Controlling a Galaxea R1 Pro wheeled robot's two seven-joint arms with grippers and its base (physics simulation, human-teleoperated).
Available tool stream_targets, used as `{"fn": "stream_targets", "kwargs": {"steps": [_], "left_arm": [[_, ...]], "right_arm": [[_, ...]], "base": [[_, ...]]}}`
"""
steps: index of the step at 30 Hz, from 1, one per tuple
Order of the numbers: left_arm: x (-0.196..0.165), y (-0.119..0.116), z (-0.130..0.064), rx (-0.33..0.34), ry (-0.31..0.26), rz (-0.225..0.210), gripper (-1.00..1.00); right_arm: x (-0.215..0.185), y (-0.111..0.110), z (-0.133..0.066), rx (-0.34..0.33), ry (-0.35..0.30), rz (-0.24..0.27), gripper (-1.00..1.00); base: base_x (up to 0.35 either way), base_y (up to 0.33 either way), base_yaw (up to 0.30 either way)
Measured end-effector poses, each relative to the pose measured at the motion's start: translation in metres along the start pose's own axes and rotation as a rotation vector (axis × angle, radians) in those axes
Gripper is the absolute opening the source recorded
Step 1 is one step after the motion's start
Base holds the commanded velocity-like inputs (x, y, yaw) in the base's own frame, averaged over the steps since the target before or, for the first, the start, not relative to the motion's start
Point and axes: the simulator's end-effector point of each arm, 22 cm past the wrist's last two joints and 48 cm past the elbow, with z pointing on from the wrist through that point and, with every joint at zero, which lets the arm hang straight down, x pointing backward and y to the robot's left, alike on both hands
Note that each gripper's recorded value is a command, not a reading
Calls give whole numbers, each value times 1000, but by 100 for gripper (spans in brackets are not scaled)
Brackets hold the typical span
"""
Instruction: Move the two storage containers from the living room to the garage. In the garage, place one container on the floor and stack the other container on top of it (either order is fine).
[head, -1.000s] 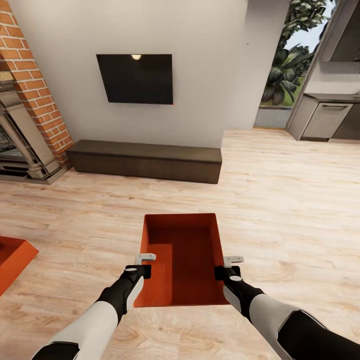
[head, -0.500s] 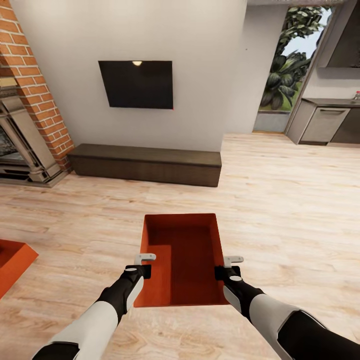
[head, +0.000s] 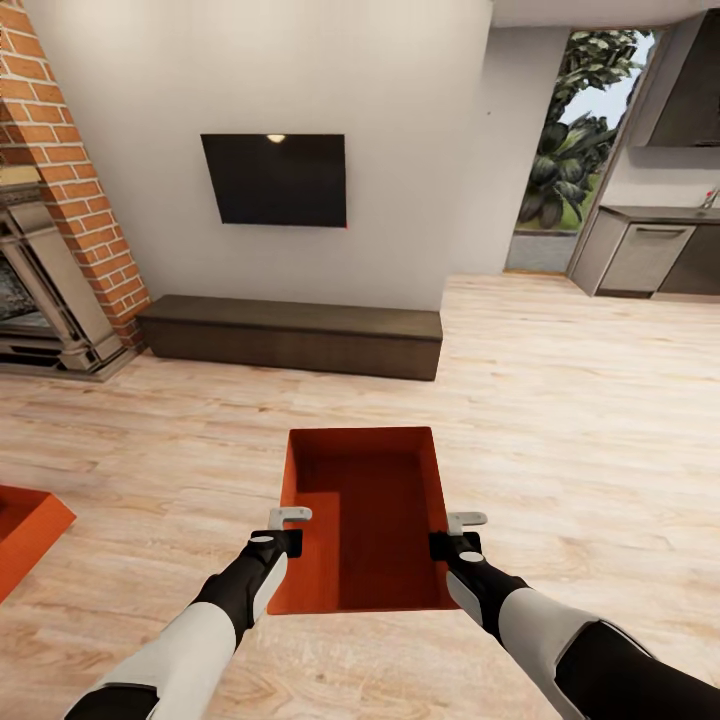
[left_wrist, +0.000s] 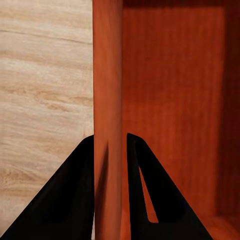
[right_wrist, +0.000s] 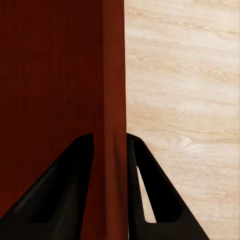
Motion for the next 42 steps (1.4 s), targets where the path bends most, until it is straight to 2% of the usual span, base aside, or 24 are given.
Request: {"fn": "stream_targets", "kwargs": {"steps": [42], "left_arm": [[-32, 1, -23, 1, -64, -5, -100]], "right_arm": [[-36, -3, -18, 3, -64, 5, -100]], "base": [[0, 0, 0]]}}
